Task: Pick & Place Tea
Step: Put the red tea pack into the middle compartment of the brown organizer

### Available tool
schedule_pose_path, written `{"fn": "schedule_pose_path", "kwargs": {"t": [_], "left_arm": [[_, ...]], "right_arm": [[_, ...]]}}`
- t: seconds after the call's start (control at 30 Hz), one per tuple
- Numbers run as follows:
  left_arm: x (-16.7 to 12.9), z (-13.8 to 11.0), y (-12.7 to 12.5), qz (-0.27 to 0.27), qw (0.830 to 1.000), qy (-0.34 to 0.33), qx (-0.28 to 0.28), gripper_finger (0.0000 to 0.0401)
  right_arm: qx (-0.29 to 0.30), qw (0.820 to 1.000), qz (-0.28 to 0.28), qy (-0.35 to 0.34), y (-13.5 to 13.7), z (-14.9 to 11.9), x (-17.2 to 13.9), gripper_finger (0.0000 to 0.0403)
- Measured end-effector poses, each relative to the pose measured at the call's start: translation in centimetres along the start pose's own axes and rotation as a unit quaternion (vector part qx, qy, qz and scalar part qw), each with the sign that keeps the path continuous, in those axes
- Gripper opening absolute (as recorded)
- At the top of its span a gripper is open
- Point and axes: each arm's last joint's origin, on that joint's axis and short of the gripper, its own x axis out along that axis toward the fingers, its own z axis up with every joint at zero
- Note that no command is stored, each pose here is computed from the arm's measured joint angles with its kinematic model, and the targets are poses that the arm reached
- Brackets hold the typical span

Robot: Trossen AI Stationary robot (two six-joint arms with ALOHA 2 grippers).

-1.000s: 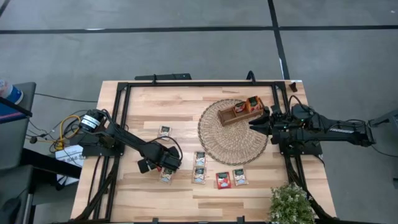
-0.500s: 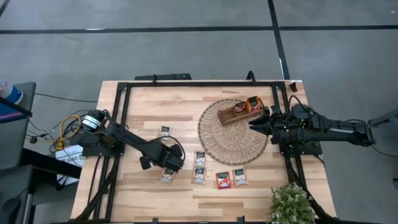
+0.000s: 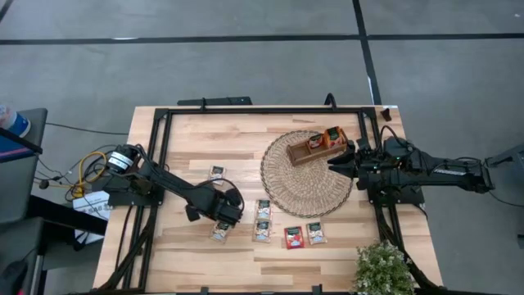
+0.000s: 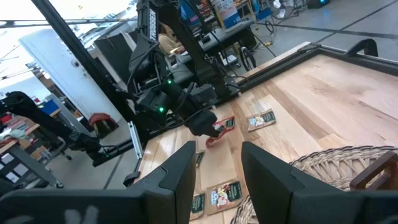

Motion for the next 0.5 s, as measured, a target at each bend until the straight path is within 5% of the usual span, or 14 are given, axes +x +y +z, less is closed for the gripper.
{"fn": "schedule_pose_path", "kwargs": {"t": [0.3, 0.5], "left_arm": [[-1.9, -0.1, -1.6, -0.082, 0.993, -0.051, 0.072, 0.0046], [-5.8, 0.5, -4.5, -0.162, 0.957, -0.130, 0.204, 0.0045]], "right_arm": [[0.027, 0.999, 0.019, 0.010, 0.1, 0.0, 0.0, 0.0123], [0.092, 0.995, 0.027, 0.010, 0.2, 0.0, 0.0, 0.0124]]}}
